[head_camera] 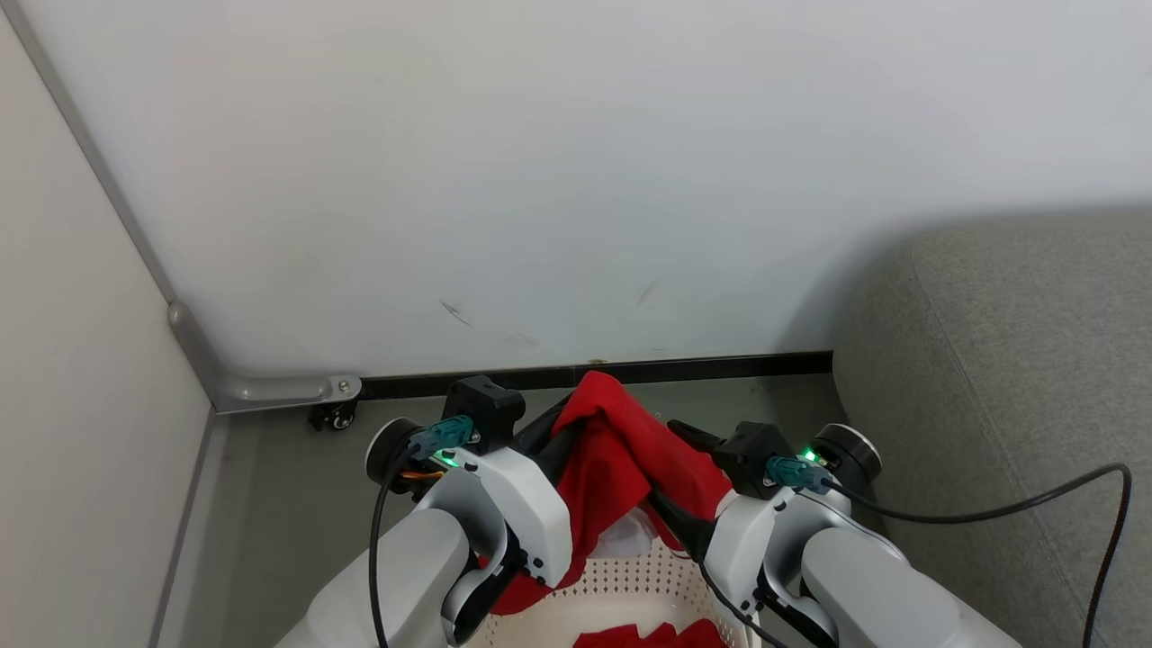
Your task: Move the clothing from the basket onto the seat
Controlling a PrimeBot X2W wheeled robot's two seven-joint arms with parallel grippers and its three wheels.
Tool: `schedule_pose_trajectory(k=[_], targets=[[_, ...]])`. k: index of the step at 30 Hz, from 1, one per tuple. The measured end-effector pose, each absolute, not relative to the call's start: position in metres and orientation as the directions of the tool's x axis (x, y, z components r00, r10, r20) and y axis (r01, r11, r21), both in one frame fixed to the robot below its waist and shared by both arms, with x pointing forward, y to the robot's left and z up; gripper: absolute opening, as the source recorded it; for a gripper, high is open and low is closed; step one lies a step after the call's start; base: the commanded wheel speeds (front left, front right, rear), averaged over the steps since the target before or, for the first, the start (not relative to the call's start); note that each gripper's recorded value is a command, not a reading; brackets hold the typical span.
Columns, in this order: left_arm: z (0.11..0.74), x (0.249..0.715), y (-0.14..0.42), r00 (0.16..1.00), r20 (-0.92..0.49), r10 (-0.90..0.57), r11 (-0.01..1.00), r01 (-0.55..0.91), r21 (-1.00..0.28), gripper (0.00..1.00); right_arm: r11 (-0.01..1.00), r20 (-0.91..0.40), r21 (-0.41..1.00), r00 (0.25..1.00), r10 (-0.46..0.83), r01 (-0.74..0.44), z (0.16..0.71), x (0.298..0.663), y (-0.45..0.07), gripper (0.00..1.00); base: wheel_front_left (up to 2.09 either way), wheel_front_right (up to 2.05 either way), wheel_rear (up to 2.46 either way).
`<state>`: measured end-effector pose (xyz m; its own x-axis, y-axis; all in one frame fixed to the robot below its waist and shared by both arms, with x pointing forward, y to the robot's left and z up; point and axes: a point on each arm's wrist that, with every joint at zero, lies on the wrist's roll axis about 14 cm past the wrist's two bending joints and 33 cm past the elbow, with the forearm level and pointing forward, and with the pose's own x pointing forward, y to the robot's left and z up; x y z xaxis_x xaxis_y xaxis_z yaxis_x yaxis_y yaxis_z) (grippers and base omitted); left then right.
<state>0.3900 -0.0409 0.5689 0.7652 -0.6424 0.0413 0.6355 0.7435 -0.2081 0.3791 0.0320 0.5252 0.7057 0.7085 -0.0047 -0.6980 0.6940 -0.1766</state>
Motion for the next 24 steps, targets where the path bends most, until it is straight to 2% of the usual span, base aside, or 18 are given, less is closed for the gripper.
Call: schedule_pose_trajectory(k=[1, 3, 4, 5, 15, 17, 19, 20, 22, 24], targets=[[0.569, 0.39, -0.041, 0.765, 0.041, -0.642, 0.743, 0.635, -0.209, 0.0, 0.691, -0.009, -0.18, 0.703, 0.711, -0.7, 0.524, 0.38, 0.033, 0.56, 0.0, 0.0, 0.0], [0.569, 0.39, -0.04, 0.766, 0.042, -0.641, 0.744, 0.634, -0.213, 0.0, 0.687, -0.017, -0.18, 0.7, 0.714, -0.704, 0.523, 0.38, 0.034, 0.31, 0.0, 0.0, 0.0], [0.569, 0.391, -0.04, 0.769, 0.04, -0.638, 0.746, 0.63, -0.215, 0.0, 0.685, -0.018, -0.178, 0.698, 0.716, -0.707, 0.522, 0.38, 0.035, 0.12, 0.0, 0.0, 0.0], [0.568, 0.391, -0.04, 0.77, 0.039, -0.636, 0.747, 0.629, -0.215, 0.0, 0.682, -0.017, -0.178, 0.695, 0.719, -0.709, 0.523, 0.381, 0.036, 0.0, 0.0, 0.0, 0.0], [0.57, 0.397, -0.043, 0.773, 0.042, -0.632, 0.75, 0.625, -0.219, 0.0, 0.699, 0.022, -0.155, 0.705, 0.709, -0.698, 0.537, 0.389, 0.034, 0.0, 0.0, 0.0, 0.0], [0.57, 0.398, -0.044, 0.773, 0.04, -0.633, 0.749, 0.625, -0.22, 0.08, 0.711, 0.033, -0.142, 0.714, 0.699, -0.689, 0.539, 0.392, 0.031, 0.0, 0.0, 0.0, 0.0], [0.57, 0.398, -0.045, 0.771, 0.045, -0.635, 0.746, 0.627, -0.223, 0.22, 0.724, 0.048, -0.126, 0.725, 0.688, -0.679, 0.543, 0.395, 0.027, 0.0, 0.0, 0.0, 0.0], [0.57, 0.398, -0.046, 0.77, 0.047, -0.636, 0.744, 0.628, -0.227, 0.33, 0.732, 0.057, -0.119, 0.731, 0.68, -0.671, 0.546, 0.397, 0.025, 0.0, 0.0, 0.0, 0.0], [0.569, 0.399, -0.048, 0.769, 0.045, -0.637, 0.742, 0.628, -0.233, 0.76, 0.748, 0.074, -0.104, 0.745, 0.663, -0.656, 0.551, 0.401, 0.019, 0.0, 0.0, 0.0, 0.0], [0.57, 0.399, -0.049, 0.767, 0.052, -0.639, 0.738, 0.632, -0.236, 1.0, 0.766, 0.093, -0.096, 0.76, 0.643, -0.636, 0.556, 0.406, 0.011, 0.0, 0.0, 0.0, 0.0]])
